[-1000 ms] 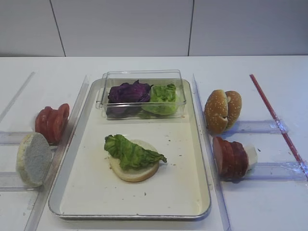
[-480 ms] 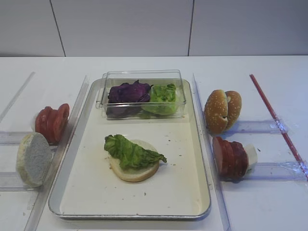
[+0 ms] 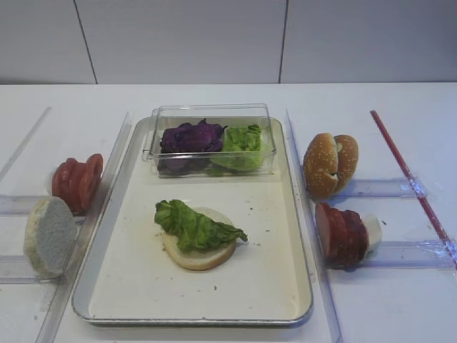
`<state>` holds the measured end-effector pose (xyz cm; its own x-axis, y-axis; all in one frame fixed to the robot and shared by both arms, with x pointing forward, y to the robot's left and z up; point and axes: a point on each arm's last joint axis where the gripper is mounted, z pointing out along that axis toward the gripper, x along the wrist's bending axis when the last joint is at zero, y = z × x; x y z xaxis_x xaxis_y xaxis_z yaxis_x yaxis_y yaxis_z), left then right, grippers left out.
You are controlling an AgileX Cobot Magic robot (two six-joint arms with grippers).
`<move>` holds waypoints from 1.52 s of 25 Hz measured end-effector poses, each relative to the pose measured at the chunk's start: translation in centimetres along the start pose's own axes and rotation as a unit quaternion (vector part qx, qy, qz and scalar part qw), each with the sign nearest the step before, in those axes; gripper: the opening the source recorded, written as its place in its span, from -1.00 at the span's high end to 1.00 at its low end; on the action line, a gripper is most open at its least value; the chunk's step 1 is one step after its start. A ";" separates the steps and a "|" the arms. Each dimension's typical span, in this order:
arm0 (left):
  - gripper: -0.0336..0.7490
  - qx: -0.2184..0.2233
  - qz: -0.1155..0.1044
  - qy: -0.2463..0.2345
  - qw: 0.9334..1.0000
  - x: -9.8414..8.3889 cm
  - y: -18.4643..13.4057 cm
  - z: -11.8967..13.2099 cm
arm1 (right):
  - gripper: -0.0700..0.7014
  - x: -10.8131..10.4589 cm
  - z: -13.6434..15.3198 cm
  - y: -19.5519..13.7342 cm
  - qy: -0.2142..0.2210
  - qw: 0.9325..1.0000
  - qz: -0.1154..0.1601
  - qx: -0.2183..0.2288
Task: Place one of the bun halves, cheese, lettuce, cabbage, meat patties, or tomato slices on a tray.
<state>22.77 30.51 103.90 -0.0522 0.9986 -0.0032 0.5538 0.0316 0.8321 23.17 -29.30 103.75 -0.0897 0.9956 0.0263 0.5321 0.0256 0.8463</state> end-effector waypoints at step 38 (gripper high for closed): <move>-0.61 0.000 0.000 0.000 1.000 0.0 0.0 0.0 | -0.36 0.0 0.0 0.0 0.000 1.000 0.000 0.000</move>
<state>22.77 30.51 103.90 -0.0522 0.9986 -0.0032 0.5538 0.0316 0.8321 23.17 -29.30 103.75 -0.0897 0.9956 0.0263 0.5321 0.0256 0.8463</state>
